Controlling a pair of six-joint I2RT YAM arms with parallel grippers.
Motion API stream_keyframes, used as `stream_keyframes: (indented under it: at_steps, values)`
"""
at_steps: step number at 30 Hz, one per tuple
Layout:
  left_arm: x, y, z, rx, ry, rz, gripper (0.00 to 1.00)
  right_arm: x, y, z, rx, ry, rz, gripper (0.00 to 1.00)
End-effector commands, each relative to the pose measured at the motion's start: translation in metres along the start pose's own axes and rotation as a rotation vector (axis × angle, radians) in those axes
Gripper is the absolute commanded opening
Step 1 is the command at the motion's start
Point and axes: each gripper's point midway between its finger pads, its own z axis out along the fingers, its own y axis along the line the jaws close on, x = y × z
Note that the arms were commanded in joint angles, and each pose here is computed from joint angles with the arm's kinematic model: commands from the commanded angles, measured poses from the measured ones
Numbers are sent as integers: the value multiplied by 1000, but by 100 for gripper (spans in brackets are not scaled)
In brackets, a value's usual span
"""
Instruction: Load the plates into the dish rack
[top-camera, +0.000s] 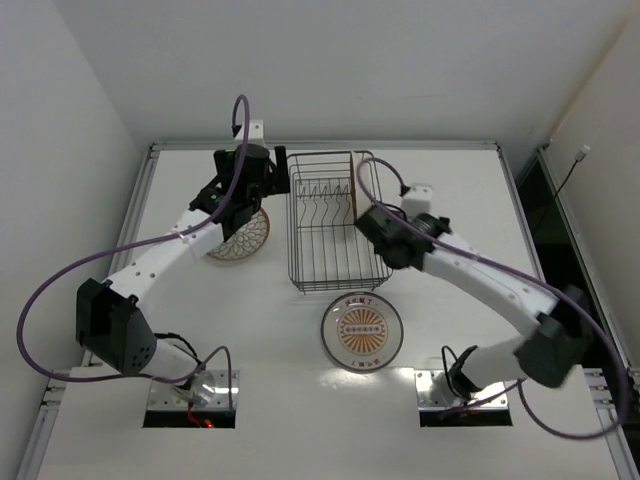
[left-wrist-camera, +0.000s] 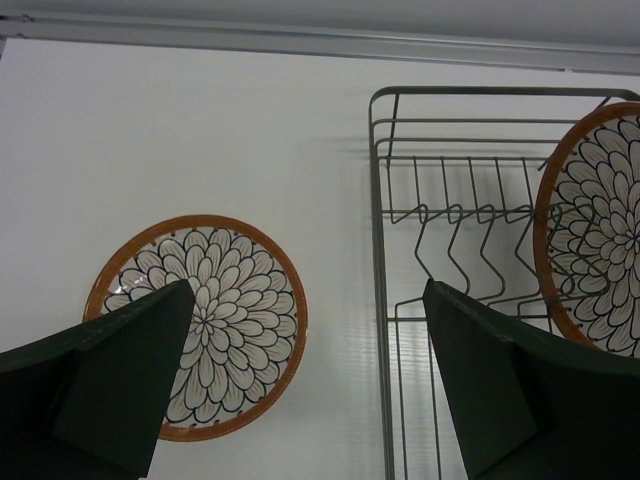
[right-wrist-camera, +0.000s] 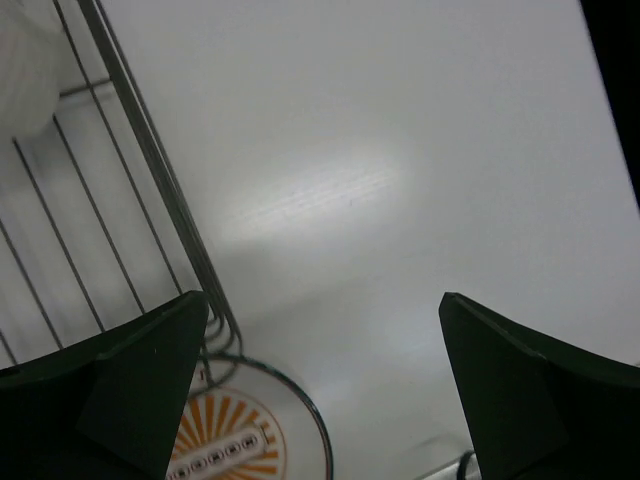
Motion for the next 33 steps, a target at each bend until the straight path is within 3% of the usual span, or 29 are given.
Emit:
stream_keyframes:
  at_steps: [1,2,3,7,13,20,27,33]
  values:
    - [-16,-6,1,22,-27,-31,100,-14,0,-34,-333,-64,188,100]
    - [-18,-6,0,21,-26,-45,100,2,-9,-30,-354,-58,176,100]
    - [-18,-6,0,21,-26,-45,100,-10,-19,-47,-436,-118,241,100]
    - [-34,-1,-15,26,-77,-74,100,20,-29,-52,-544,-97,290,100]
    - [-33,0,-15,28,-81,-76,100,102,3,-29,-623,132,247,100]
    - [-18,-5,-4,25,-33,-50,100,156,26,-22,-734,274,499,100]
    - [-21,-4,-7,29,-40,-54,100,177,25,-16,-736,315,499,100]
    - [-20,-3,-5,18,-35,-50,100,219,30,-8,-715,435,484,97]
